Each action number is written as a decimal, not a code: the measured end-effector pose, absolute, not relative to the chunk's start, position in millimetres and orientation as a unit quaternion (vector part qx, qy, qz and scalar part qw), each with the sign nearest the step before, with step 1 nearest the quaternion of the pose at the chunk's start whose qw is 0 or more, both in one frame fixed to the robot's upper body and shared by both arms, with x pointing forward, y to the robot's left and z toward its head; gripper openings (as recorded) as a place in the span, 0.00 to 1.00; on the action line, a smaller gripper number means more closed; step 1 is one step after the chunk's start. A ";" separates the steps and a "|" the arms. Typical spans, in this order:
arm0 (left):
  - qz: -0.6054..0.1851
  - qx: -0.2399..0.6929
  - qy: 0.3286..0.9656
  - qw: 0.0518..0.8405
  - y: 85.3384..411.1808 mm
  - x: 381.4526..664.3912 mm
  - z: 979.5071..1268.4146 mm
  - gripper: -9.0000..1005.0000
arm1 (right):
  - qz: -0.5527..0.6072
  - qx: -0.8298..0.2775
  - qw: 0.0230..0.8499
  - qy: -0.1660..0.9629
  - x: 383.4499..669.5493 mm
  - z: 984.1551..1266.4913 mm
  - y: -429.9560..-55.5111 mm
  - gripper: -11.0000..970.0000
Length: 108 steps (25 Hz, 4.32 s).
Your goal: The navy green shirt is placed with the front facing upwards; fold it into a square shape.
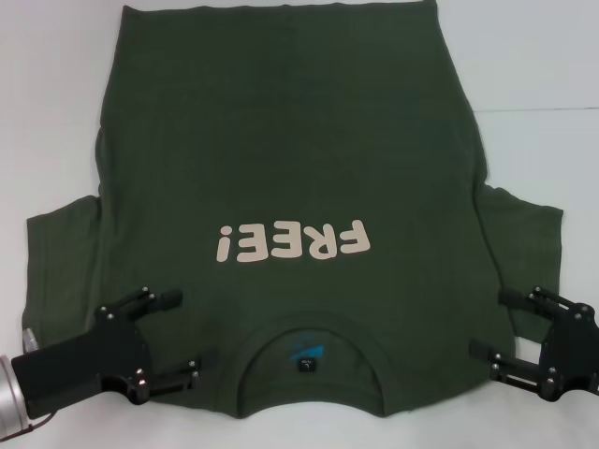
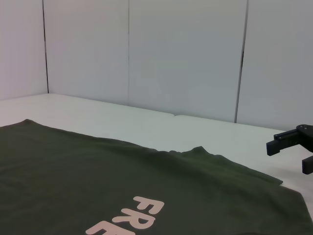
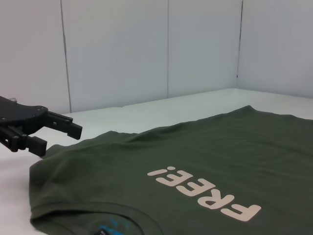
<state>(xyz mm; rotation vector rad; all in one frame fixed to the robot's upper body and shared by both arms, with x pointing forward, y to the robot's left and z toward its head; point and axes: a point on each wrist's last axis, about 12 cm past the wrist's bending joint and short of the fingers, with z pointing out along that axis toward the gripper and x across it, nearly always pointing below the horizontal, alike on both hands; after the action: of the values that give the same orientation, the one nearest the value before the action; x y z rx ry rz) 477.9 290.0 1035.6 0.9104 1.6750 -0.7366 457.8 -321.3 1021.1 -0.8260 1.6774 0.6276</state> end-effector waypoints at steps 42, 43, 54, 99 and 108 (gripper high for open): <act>-0.269 -0.054 0.932 0.236 381.2 582.3 1118.8 0.90 | 0.277 -0.350 0.552 0.704 457.0 1022.8 -319.4 0.86; -0.264 -0.054 0.934 0.234 380.8 583.0 1118.2 0.90 | 0.277 -0.350 0.552 0.704 456.9 1022.7 -319.4 0.86; -0.239 -0.040 0.952 0.187 376.8 576.6 1109.8 0.88 | 0.279 -0.350 0.554 0.702 457.5 1023.8 -318.8 0.86; -0.243 -0.047 0.957 0.154 361.9 580.3 1098.3 0.81 | 0.276 -0.352 0.558 0.699 461.0 1026.4 -319.2 0.86; -0.232 -0.045 0.959 0.157 362.7 581.8 1097.7 0.60 | 0.275 -0.353 0.558 0.699 461.8 1027.0 -320.0 0.86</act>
<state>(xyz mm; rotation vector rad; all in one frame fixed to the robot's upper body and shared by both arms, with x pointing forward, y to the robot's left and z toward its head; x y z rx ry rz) 581.8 362.7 1097.7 -0.1292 2.7439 -0.6646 461.8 -320.0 1027.0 -0.8327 1.6477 0.6484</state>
